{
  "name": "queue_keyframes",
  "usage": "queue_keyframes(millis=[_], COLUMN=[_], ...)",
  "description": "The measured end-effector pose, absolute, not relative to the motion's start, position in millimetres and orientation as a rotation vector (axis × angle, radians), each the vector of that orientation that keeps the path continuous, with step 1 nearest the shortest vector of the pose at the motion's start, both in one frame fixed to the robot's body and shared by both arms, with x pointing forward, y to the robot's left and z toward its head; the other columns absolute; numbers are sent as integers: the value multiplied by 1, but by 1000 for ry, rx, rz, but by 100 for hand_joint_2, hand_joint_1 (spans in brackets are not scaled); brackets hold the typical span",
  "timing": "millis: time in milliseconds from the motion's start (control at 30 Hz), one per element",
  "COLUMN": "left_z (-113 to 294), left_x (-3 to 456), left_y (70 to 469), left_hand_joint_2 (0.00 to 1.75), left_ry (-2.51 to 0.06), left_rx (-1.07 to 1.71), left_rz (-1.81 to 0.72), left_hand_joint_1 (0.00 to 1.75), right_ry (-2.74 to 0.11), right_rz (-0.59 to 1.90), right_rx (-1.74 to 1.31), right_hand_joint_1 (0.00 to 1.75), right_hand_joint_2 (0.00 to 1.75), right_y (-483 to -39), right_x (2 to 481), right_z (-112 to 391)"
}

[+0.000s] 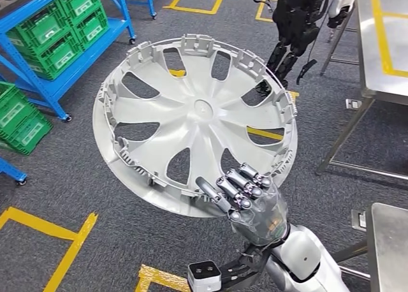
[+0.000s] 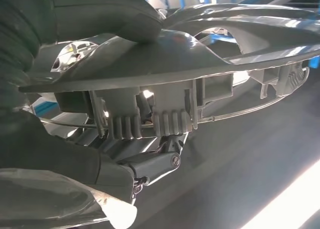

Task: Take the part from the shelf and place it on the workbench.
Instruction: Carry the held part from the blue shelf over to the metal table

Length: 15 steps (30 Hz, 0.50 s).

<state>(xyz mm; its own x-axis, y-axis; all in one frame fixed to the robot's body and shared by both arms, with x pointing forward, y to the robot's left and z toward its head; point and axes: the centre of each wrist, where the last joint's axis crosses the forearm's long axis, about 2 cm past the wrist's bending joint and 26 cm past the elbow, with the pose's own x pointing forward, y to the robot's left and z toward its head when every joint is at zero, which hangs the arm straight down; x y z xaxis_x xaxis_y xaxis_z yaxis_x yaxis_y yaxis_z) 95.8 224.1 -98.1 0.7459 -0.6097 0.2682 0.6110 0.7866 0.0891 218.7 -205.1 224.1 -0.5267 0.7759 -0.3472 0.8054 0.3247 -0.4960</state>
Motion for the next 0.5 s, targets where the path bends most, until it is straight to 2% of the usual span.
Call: queue_keyframes(millis=[500], left_z=[-99], left_x=[94], left_y=[226], left_hand_joint_2=[175], left_ry=[-282], left_rx=[-11], left_rz=[-676], left_hand_joint_1=[0], right_ry=[2521], right_rz=[-982], right_rx=[1503], right_hand_joint_1=[175], right_hand_joint_2=[175], right_y=[-204], right_x=[219], right_z=[225])
